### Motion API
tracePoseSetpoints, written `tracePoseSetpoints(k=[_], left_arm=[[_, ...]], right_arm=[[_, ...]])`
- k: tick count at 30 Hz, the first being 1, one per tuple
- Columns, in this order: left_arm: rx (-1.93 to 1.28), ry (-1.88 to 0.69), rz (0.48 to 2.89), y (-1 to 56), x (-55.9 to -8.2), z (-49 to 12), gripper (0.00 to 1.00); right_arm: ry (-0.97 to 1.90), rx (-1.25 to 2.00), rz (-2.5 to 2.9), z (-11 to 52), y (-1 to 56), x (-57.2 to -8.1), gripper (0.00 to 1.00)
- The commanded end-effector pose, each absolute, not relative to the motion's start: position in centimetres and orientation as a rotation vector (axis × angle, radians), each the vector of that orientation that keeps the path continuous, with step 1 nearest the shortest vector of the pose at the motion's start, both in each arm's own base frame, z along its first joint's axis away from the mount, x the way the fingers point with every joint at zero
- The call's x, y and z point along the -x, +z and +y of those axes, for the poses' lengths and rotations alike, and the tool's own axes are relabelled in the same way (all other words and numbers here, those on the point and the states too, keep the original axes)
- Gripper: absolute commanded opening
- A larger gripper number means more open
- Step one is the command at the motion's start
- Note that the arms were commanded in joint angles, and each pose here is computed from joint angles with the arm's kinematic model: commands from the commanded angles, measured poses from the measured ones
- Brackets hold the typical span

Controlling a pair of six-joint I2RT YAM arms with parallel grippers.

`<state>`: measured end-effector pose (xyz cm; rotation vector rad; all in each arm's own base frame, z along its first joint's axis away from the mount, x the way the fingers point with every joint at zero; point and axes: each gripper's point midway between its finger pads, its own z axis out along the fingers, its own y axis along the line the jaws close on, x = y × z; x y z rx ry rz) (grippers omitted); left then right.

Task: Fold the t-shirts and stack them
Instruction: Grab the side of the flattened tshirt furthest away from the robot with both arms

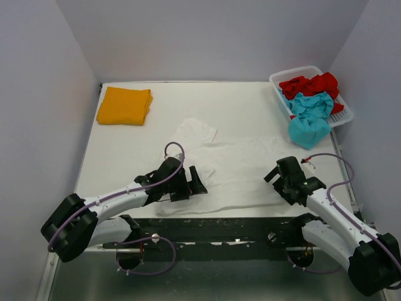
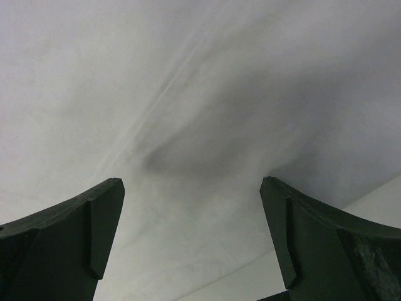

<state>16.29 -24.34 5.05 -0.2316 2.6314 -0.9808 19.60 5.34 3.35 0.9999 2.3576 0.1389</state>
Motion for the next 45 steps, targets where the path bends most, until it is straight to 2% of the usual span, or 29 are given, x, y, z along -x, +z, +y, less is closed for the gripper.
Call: tracePoseSetpoints(k=[1,11,17,20,23,26,30,34,38,45], left_arm=[[0.242,-0.915,2.698,3.9,-14.3,-24.1,0.99],[0.214,-0.875,2.689,4.4,-13.8,-23.7,0.98],[0.101,-0.85,2.573,9.2,-15.8,-24.0,0.99],[0.132,-0.725,2.473,12.0,-18.6,-22.6,0.99],[0.172,-0.722,2.375,14.1,-22.5,-21.4,0.99],[0.222,-0.762,2.263,15.3,-28.0,-19.9,0.98],[0.252,-0.747,2.23,16.3,-34.8,-18.0,0.98],[0.289,-0.727,2.261,15.2,-41.5,-16.9,0.99],[0.34,-0.76,2.361,12.3,-45.9,-16.9,0.99],[0.456,-0.838,2.435,9.1,-49.5,-18.1,0.99]], right_arm=[[0.013,-1.123,2.333,3.5,2.4,-17.9,1.0],[0.015,-1.269,2.183,2.1,3.6,-17.6,1.0],[0.025,-1.249,2.144,1.8,4.7,-18.0,1.0],[0.042,-1.106,2.154,2.1,6.8,-19.5,1.0],[0.049,-0.992,2.131,2.2,9.2,-21.2,1.0],[0.104,-0.883,2.116,3.1,10.4,-22.9,1.0],[0.238,-0.737,2.105,5.5,10.9,-24.9,1.0],[0.246,-0.691,2.095,6.0,11.0,-26.1,1.0],[0.22,-0.684,2.095,5.8,11.0,-26.5,1.0],[0.178,-0.676,2.084,5.2,10.8,-26.5,1.0]])
